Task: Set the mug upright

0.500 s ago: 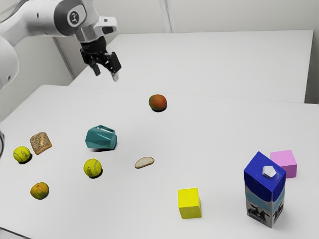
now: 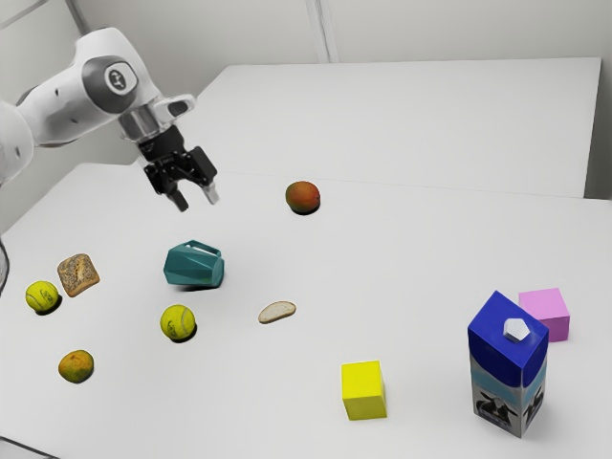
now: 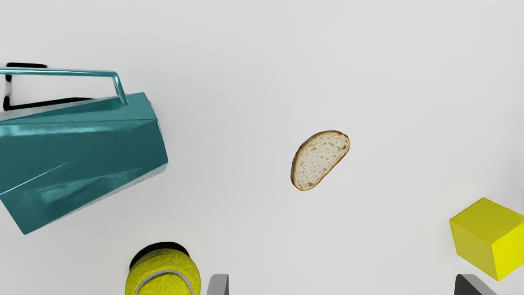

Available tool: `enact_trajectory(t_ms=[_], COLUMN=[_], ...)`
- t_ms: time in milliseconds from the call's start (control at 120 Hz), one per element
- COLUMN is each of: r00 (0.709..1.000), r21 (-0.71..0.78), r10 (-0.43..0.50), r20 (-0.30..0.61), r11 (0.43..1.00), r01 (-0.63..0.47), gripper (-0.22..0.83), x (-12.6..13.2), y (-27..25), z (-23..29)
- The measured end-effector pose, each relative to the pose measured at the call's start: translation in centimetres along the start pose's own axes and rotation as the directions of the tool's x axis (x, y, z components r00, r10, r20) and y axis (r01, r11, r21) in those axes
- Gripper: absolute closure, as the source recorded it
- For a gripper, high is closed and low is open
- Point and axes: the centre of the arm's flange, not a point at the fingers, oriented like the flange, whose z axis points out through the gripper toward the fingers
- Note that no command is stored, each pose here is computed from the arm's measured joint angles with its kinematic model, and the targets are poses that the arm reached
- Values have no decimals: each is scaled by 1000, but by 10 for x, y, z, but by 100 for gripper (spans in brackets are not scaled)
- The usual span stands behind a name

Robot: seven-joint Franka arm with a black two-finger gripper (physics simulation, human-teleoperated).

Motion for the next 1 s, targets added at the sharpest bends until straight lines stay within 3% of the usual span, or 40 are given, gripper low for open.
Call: enact_trajectory(t_ms=[167,400,558,833,1000], r00=[1000,999,999,1000,1000], r21=[-96,-157,-234,-283,-306], r10=[-9,-34,-38,-12,-12], r20=[-7,-39,-29,-24,-5], r11=[995,987,972,959,952], r01=[8,27,31,4,10], gripper=[0,0,0,0,0], x=[24,35,44,41,20], y=[-49,-135,-189,-220,-214], z=[9,11,45,73,86])
